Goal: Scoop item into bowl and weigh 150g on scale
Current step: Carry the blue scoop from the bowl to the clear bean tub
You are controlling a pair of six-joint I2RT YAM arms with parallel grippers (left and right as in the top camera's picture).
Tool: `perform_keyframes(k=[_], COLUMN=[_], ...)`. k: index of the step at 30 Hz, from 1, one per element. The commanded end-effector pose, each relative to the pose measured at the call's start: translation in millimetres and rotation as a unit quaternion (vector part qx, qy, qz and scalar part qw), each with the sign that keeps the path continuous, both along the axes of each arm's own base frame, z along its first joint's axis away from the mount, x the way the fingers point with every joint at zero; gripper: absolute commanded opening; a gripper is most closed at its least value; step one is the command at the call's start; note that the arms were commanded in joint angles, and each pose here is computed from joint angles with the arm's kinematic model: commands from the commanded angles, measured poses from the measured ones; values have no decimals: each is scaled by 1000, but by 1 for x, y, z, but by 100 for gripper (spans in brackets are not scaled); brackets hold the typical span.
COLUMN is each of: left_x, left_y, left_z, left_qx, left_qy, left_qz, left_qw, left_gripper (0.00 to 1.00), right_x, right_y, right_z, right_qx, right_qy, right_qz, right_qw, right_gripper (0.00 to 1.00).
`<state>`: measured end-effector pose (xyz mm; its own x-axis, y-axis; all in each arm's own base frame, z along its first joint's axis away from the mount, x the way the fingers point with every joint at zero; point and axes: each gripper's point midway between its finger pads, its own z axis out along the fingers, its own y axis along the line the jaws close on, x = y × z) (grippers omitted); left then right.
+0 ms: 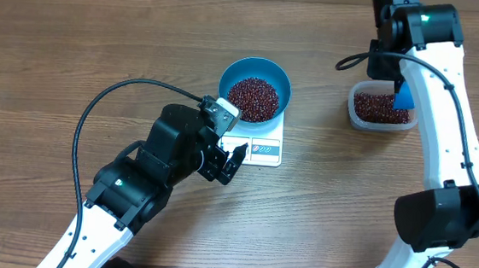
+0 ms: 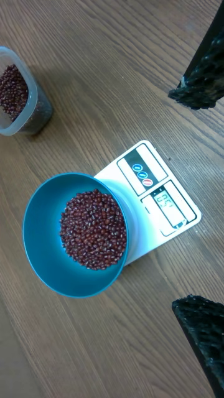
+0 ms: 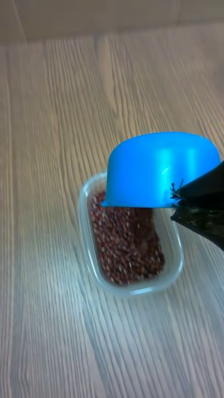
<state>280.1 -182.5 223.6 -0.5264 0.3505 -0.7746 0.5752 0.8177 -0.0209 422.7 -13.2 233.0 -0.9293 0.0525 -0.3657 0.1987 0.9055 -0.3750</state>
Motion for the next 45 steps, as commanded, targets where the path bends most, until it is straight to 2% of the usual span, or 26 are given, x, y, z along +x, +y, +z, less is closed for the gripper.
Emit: perform_keyframes(k=[1,9,13,16,23,28,45], left_x=[0,0,0,0,0,0,0], left_y=[0,0,0,0,0,0,0], left_z=[-4,-4,-4,-4,-4,-4,-4], left_qx=[-1,-2,-2,-2,-2,-2,-2], left_qy=[7,7,7,7,7,7,7], left_qz=[3,2,2,3,3,2,2], left_qw=[1000,1000,1000,1000,1000,1000,1000], left_gripper=[100,100,100,100,100,100,100], right_x=[-4,0,8,14,17,16,21], right_y=[-13,-12,3,16,12,12,-5], right_z=[21,22,16,11,10,8,-38], right_qx=[-43,-30,48,139,197,207,168], right_qy=[-25,-46,-84,-116,-171,-179,-127], right_qz=[-13,-34,-84,-156,-293,-326,-354], right_qw=[999,998,992,971,920,905,911], right_gripper=[4,4,4,4,4,4,4])
